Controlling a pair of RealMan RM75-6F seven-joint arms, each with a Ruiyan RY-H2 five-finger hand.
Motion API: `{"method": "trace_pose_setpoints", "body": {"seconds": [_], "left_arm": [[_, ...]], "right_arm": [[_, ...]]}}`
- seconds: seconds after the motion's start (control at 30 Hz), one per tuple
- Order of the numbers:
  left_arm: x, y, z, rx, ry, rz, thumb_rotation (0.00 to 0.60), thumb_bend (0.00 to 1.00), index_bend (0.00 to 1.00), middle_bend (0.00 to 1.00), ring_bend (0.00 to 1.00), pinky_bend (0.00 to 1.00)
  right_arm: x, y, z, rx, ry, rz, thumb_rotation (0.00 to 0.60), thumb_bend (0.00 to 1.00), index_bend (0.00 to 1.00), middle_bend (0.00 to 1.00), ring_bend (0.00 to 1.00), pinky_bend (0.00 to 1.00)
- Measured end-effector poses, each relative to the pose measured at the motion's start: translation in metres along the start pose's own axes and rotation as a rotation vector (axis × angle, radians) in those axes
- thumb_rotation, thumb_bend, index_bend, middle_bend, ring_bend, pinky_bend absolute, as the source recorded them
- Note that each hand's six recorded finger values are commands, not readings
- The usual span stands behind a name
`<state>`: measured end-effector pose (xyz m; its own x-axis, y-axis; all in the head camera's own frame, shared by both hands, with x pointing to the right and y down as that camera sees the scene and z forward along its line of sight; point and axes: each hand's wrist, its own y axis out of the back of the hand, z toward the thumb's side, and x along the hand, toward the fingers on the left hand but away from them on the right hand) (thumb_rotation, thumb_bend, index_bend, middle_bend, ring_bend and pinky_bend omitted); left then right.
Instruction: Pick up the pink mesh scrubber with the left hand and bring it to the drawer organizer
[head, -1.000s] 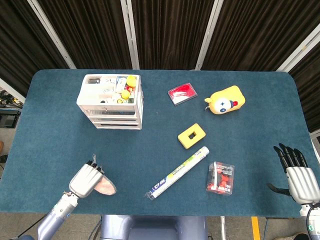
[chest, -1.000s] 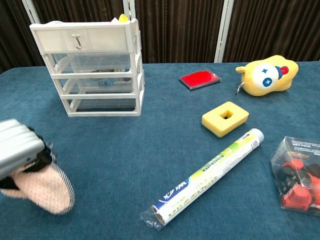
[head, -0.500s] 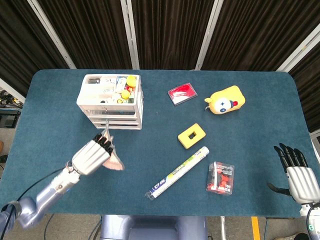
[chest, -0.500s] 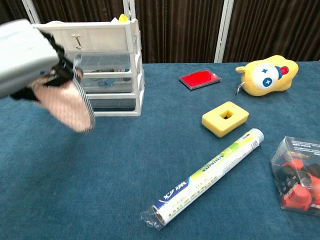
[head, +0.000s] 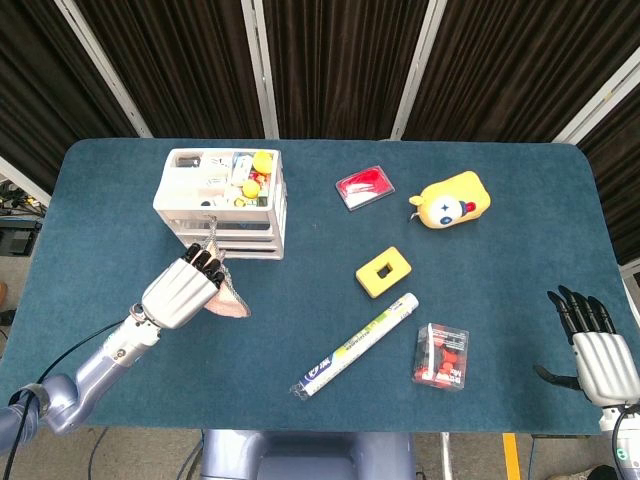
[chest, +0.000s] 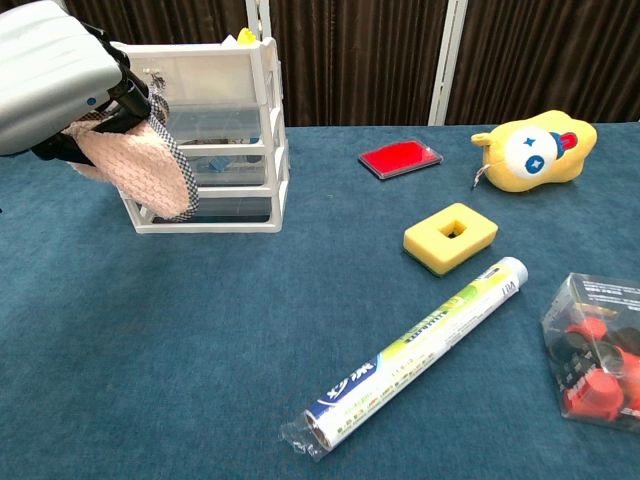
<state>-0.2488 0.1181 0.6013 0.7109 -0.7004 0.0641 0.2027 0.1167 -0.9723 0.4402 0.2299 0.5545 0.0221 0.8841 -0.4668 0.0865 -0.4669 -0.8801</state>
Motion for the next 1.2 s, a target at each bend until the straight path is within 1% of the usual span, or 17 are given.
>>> {"method": "trace_pose_setpoints", "body": {"seconds": [0.23, 0.37, 0.77, 1.2], "left_arm": [[-0.004, -0.002, 0.001, -0.036, 0.036, -0.002, 0.600, 0.58, 0.91, 0.72, 0.61, 0.56], [-0.007, -0.001, 0.003, -0.046, 0.040, -0.001, 0.600, 0.58, 0.91, 0.72, 0.61, 0.56], [-0.015, 0.000, 0.005, -0.056, 0.057, 0.003, 0.600, 0.58, 0.91, 0.72, 0.61, 0.56], [-0.013, -0.003, 0.001, -0.057, 0.077, 0.000, 0.600, 0.58, 0.91, 0.72, 0.61, 0.56]], "right_arm": [[0.000, 0.000, 0.000, 0.000, 0.001, -0.002, 0.600, 0.00, 0.00, 0.00, 0.00, 0.00], [0.000, 0.000, 0.000, -0.001, 0.000, -0.003, 0.600, 0.00, 0.00, 0.00, 0.00, 0.00], [0.000, 0.000, 0.000, -0.002, 0.001, -0.003, 0.600, 0.00, 0.00, 0.00, 0.00, 0.00], [0.000, 0.000, 0.000, -0.002, 0.000, -0.003, 0.600, 0.00, 0.00, 0.00, 0.00, 0.00]]}}
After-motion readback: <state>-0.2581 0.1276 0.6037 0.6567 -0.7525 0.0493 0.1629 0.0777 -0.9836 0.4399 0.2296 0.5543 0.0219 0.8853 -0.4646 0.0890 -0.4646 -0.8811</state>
